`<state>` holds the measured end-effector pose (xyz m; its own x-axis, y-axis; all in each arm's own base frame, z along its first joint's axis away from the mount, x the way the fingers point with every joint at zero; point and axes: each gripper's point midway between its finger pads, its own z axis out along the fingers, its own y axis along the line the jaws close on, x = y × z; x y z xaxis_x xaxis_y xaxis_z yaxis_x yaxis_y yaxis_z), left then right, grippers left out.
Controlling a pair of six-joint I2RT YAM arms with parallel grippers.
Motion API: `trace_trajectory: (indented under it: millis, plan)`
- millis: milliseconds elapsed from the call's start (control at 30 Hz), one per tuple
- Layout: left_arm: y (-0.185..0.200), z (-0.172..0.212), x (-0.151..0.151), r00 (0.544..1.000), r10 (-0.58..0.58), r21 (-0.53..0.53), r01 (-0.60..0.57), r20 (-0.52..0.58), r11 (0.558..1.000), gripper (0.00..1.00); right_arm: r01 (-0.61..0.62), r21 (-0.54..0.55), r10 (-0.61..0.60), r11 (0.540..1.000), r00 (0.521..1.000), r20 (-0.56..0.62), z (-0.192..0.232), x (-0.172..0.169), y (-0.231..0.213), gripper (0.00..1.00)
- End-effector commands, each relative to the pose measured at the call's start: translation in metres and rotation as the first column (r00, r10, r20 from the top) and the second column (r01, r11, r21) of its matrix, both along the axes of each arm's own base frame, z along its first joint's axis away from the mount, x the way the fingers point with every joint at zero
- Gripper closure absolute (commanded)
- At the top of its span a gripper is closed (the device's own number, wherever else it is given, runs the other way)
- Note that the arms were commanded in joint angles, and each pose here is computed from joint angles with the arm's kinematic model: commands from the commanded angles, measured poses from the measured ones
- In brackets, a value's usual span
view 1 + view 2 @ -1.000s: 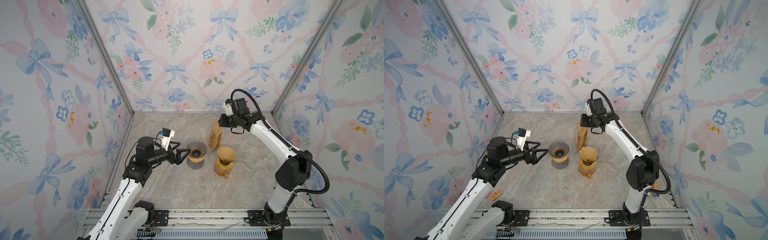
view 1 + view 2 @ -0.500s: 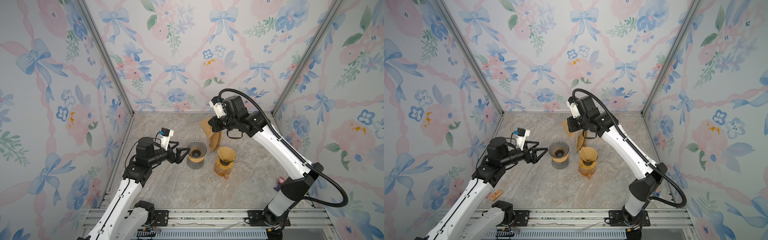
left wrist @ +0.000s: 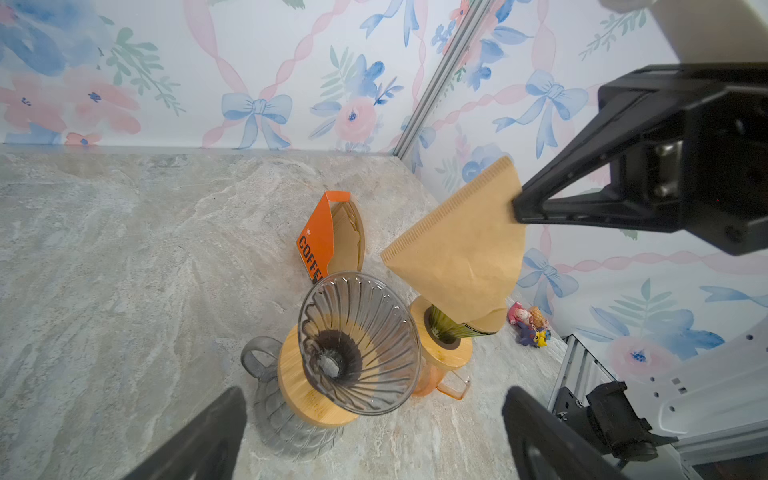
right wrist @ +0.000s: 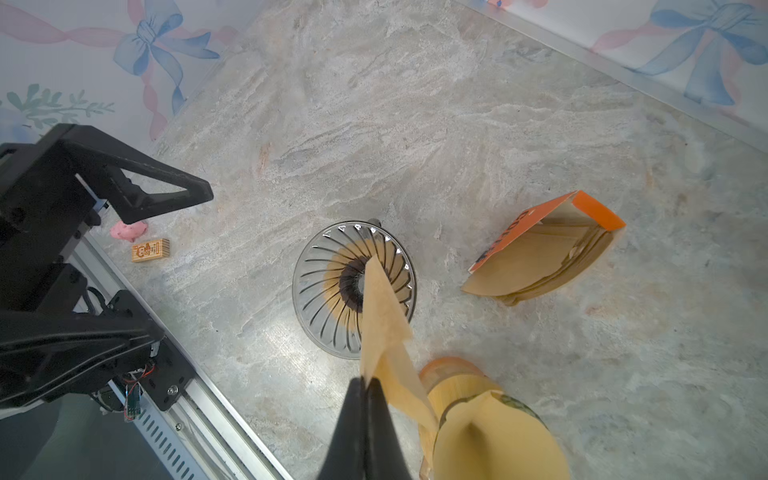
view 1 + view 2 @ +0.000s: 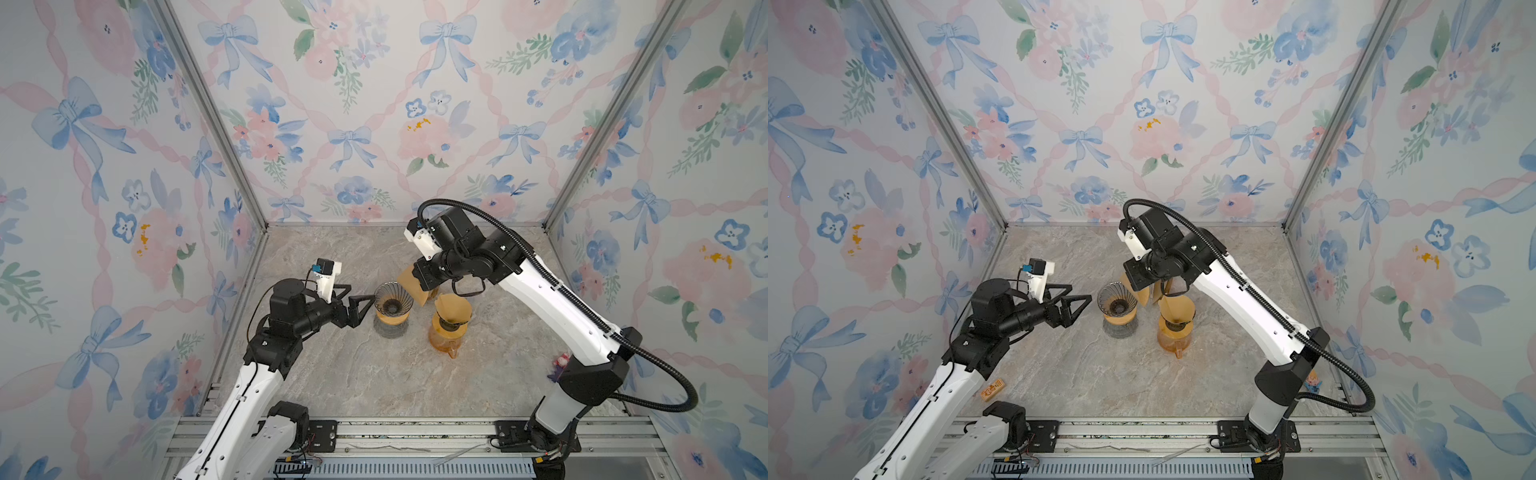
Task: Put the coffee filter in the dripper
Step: 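Pull the paper filter out and carry it over the glass dripper, then lower the paper filter into the ribbed glass dripper with the right gripper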
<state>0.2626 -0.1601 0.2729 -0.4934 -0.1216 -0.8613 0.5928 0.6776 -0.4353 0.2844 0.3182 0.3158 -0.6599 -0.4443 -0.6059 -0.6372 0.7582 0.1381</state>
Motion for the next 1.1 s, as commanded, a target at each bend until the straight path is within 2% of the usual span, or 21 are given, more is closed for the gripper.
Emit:
trace_trajectory:
  millis: [0,300,633,733,867,1067]
  plan:
    - [0.003,0.001,0.000,1.000,0.012,-0.002,-0.012,0.011,1.000,0.02,-0.027,-0.089,0.023,0.996,0.999,-0.047,-0.021,-0.006,0.003,1.00]
    - [0.002,0.000,0.000,1.000,0.005,-0.003,-0.005,0.005,1.000,0.02,-0.043,-0.151,0.028,0.988,0.995,-0.096,-0.053,0.005,0.025,0.97]
    - [0.002,-0.003,0.001,1.000,0.008,-0.001,-0.008,-0.002,1.000,0.02,-0.064,-0.096,0.052,0.993,0.992,-0.118,-0.055,0.010,0.046,0.69]
    - [0.001,-0.004,0.002,1.000,0.007,-0.001,-0.007,-0.008,1.000,0.02,-0.071,-0.070,0.063,0.995,0.991,-0.115,-0.050,0.008,0.048,0.65]
    - [0.002,-0.003,0.002,1.000,0.009,-0.002,-0.009,-0.005,1.000,0.02,-0.077,-0.027,0.074,0.997,0.991,-0.108,-0.042,0.004,0.049,0.64]
    - [0.002,-0.003,0.002,1.000,0.008,-0.002,-0.008,-0.006,1.000,0.02,-0.046,0.009,0.046,0.999,0.996,-0.080,-0.037,0.006,0.040,0.69]
